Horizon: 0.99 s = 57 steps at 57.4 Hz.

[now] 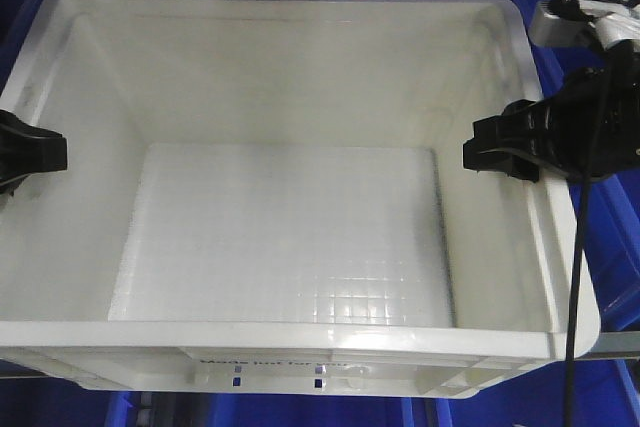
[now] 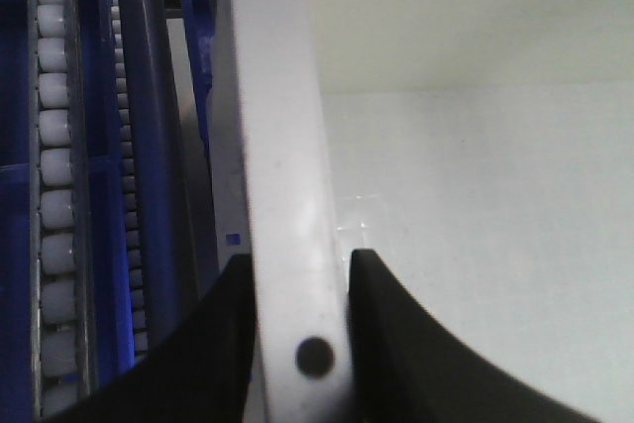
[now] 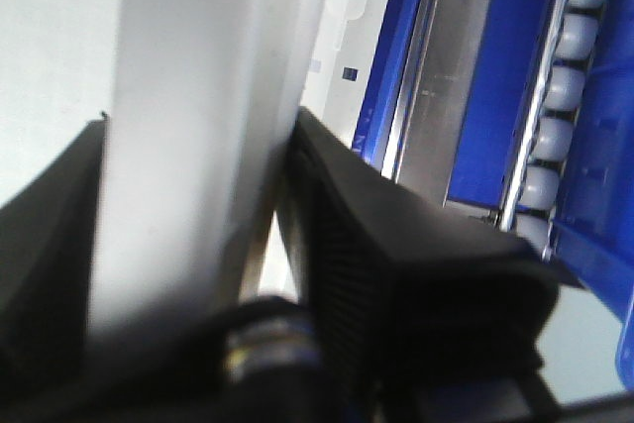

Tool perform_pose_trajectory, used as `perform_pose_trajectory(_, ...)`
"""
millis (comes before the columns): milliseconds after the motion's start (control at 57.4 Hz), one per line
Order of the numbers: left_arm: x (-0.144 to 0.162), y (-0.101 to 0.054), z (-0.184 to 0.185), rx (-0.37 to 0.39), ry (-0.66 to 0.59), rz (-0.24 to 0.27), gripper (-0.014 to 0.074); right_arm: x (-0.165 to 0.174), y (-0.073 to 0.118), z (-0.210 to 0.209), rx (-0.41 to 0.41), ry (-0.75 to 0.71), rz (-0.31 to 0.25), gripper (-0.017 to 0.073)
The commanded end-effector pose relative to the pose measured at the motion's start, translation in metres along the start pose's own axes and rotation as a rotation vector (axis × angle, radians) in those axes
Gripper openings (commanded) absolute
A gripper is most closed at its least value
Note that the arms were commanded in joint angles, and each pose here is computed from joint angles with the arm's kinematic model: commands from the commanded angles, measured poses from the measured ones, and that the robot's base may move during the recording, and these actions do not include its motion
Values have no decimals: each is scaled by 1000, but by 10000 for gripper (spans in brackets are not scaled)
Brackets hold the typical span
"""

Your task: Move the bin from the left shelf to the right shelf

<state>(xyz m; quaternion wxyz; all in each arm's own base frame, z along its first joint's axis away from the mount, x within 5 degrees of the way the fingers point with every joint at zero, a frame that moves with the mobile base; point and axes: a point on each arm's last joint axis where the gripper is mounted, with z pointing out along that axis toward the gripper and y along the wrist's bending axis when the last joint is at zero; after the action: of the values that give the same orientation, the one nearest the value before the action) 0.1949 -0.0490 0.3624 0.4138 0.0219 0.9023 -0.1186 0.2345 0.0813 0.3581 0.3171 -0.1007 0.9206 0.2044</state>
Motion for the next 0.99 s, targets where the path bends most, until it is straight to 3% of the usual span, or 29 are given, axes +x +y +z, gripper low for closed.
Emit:
perform_pose_trajectory(0,-21,-10,-19,63,-198,26,-6,-16,9,-20,-28,-163,-45,-4)
perform_pose_trajectory(976,-21,-10,-19,63,-198,26,-6,-16,9,-20,-28,-163,-45,-4)
